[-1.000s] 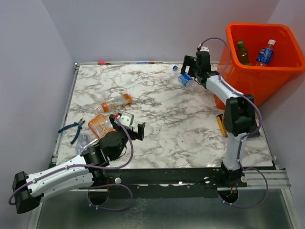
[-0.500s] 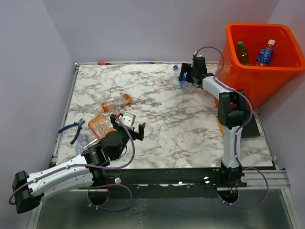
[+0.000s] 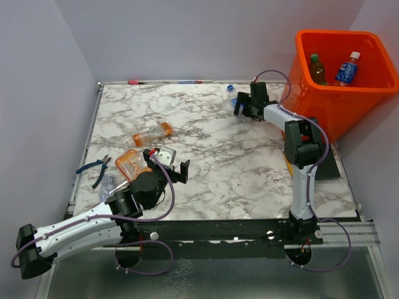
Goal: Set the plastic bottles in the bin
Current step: Pick up the plastic bottle at the center of the board.
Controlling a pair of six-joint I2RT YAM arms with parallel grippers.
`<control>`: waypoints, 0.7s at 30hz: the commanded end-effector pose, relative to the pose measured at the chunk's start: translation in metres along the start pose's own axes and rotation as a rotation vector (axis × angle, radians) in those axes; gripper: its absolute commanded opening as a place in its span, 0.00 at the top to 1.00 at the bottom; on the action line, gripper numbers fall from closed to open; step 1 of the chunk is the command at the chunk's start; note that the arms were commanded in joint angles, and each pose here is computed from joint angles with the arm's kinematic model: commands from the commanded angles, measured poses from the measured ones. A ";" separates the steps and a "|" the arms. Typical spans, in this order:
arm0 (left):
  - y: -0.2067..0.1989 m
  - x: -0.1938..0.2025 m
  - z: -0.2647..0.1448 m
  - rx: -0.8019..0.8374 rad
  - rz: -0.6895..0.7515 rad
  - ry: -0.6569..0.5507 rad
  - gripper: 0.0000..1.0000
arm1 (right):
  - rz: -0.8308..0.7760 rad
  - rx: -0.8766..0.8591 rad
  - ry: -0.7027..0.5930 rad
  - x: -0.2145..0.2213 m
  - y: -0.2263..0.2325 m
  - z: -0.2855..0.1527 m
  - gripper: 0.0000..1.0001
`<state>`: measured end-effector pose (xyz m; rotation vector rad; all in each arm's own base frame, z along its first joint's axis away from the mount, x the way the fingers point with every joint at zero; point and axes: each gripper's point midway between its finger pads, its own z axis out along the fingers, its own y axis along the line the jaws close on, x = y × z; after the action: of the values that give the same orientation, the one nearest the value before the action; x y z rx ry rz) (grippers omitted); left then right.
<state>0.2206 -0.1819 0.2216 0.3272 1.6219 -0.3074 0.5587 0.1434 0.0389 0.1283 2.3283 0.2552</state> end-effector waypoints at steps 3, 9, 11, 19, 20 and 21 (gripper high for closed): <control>-0.001 -0.009 -0.001 0.013 -0.015 -0.024 0.01 | 0.016 -0.068 0.028 0.006 0.016 -0.006 0.19; 0.002 -0.009 -0.001 0.000 -0.014 -0.028 0.01 | 0.032 -0.158 0.011 0.006 0.034 -0.021 0.52; 0.002 -0.010 -0.002 -0.003 -0.018 -0.030 0.01 | 0.039 -0.210 -0.018 0.006 0.051 -0.037 0.58; 0.021 -0.015 -0.004 -0.106 -0.056 -0.055 0.01 | 0.092 -0.476 -0.237 0.011 0.134 -0.152 0.64; 0.026 -0.019 -0.006 -0.131 -0.080 -0.073 0.01 | 0.090 -0.518 -0.273 0.012 0.145 -0.173 0.64; 0.031 -0.023 -0.008 -0.156 -0.108 -0.091 0.01 | 0.089 -0.556 -0.302 0.017 0.154 -0.193 0.65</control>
<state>0.2222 -0.1732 0.2275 0.2778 1.6096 -0.2912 0.4413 0.2317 0.1037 0.0279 2.1785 0.6415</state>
